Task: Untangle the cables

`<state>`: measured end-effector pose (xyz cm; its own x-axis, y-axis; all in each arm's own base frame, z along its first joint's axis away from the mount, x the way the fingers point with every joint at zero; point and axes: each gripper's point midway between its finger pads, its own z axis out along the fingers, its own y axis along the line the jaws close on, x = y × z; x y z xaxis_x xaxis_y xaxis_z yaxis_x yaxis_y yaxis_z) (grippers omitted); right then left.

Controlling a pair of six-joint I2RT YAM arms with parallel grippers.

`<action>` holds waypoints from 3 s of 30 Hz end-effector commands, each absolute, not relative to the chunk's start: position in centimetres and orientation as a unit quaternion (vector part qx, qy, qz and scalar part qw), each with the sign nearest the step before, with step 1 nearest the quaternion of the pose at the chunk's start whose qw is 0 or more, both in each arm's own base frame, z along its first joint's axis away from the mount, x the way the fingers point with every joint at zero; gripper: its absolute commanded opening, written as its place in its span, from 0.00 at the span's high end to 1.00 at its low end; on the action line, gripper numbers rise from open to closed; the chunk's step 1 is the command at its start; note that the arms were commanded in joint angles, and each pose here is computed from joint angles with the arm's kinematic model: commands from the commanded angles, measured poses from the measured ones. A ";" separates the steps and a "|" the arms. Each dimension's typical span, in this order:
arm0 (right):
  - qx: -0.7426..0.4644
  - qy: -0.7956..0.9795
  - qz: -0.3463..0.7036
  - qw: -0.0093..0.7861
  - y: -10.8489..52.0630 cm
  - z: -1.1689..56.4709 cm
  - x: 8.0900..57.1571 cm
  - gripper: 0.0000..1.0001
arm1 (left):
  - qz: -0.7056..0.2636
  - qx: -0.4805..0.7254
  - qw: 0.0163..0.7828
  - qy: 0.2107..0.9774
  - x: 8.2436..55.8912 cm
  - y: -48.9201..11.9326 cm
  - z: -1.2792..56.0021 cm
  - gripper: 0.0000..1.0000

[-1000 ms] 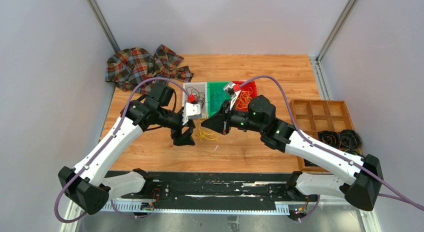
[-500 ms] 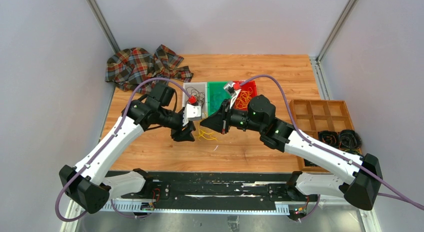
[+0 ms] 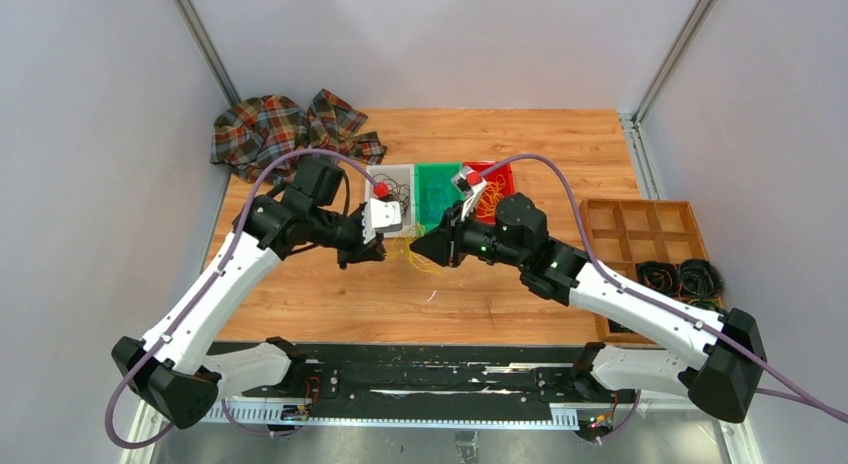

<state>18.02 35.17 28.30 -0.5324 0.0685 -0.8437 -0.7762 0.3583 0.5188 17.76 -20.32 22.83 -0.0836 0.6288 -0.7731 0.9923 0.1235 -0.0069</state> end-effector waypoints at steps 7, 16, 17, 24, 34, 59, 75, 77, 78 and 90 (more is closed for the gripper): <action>-0.221 0.758 0.383 0.479 30.2 24.7 21.0 0.50 | -0.208 0.584 0.385 0.683 20.7 -19.4 27.7 0.99; -0.277 0.709 0.419 0.495 33.3 28.3 18.6 0.46 | -0.217 0.579 0.387 0.684 20.5 -19.6 28.1 0.99; -0.286 0.704 0.422 0.495 33.8 28.6 18.3 0.46 | -0.217 0.579 0.386 0.685 20.5 -19.6 28.0 0.99; -0.327 0.680 0.437 0.489 36.6 29.6 16.6 0.46 | -0.228 0.575 0.387 0.684 20.0 -19.8 28.6 0.99; -0.338 0.687 0.411 0.495 38.0 29.0 17.4 0.46 | -0.259 0.570 0.384 0.679 18.7 -20.2 30.0 0.99; -0.315 0.748 0.378 0.446 37.9 20.3 18.5 0.74 | -0.288 0.564 0.465 0.619 16.4 -20.5 40.3 1.00; -0.310 0.758 0.374 0.436 37.4 19.1 18.3 0.74 | -0.223 0.547 0.554 0.587 16.8 -18.7 46.4 1.00; -0.308 0.761 0.372 0.434 37.3 18.9 18.4 0.74 | -0.220 0.547 0.556 0.586 16.8 -18.6 46.5 1.00; -0.308 0.762 0.370 0.433 37.3 18.7 18.4 0.74 | -0.218 0.547 0.556 0.587 16.9 -18.6 46.5 1.00; -0.305 0.739 0.383 0.463 36.2 22.7 18.2 0.40 | -0.215 0.552 0.544 0.594 17.3 -18.7 45.3 0.99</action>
<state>17.97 36.72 19.50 -0.4274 -0.1557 -0.8906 -0.7962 0.5314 0.2892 17.25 -18.63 45.54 0.1989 0.4138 -0.8884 0.8900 0.3032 0.3405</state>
